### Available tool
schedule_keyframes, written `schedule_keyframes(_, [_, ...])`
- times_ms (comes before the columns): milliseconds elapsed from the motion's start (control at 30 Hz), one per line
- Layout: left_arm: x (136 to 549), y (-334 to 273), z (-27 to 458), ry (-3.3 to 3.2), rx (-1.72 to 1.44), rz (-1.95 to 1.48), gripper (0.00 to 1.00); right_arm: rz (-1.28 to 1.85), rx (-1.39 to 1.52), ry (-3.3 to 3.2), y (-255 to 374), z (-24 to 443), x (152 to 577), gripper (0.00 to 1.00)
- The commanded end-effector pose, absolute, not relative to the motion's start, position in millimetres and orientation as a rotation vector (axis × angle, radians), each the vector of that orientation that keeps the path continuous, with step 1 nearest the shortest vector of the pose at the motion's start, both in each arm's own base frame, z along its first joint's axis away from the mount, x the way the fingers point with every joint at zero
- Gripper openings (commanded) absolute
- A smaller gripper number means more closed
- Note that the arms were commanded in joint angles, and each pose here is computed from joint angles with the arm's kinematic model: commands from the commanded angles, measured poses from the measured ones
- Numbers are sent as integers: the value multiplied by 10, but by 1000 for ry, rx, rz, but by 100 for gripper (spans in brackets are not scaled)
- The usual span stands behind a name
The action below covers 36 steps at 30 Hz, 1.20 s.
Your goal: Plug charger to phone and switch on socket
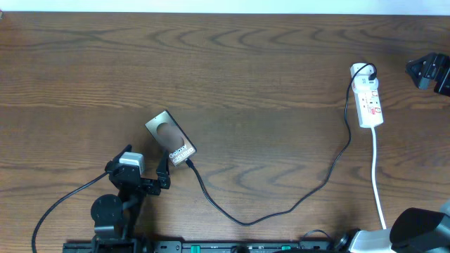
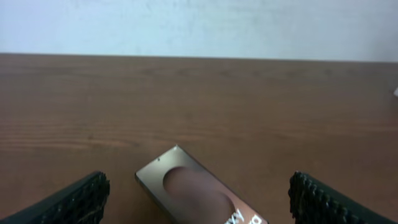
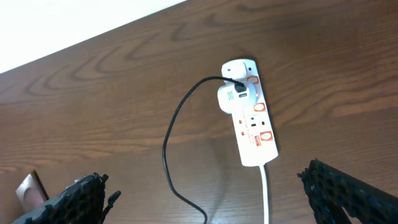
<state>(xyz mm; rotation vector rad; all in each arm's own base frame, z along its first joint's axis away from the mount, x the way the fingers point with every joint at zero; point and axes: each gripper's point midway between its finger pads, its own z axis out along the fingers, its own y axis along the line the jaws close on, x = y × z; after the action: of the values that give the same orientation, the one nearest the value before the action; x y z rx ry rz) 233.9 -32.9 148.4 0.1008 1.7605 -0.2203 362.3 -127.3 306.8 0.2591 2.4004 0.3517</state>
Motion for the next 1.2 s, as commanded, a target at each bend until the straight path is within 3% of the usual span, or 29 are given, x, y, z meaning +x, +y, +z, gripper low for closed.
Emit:
schedule_keyframes(0, [2346, -339, 1386, 1771, 85, -245, 93, 354, 260, 2389, -1263, 3113, 3617, 99])
schedule_keyframes(333, [2382, -175, 1415, 1757, -37, -204, 93, 332, 269, 2397, -1293, 3099, 3610, 99])
schedule_keyframes(500, [2467, -18, 1789, 1548, -143, -185, 93, 308, 278, 2405, -1325, 3084, 3601, 99])
schedule_keyframes(700, [2436, -16, 1359, 1724, -162, -174, 93, 308, 278, 2405, -1325, 3084, 3601, 99])
schedule_keyframes(1167, [2440, -14, 1384, 1715, -146, -159, 93, 308, 278, 2406, -1324, 3084, 3601, 99])
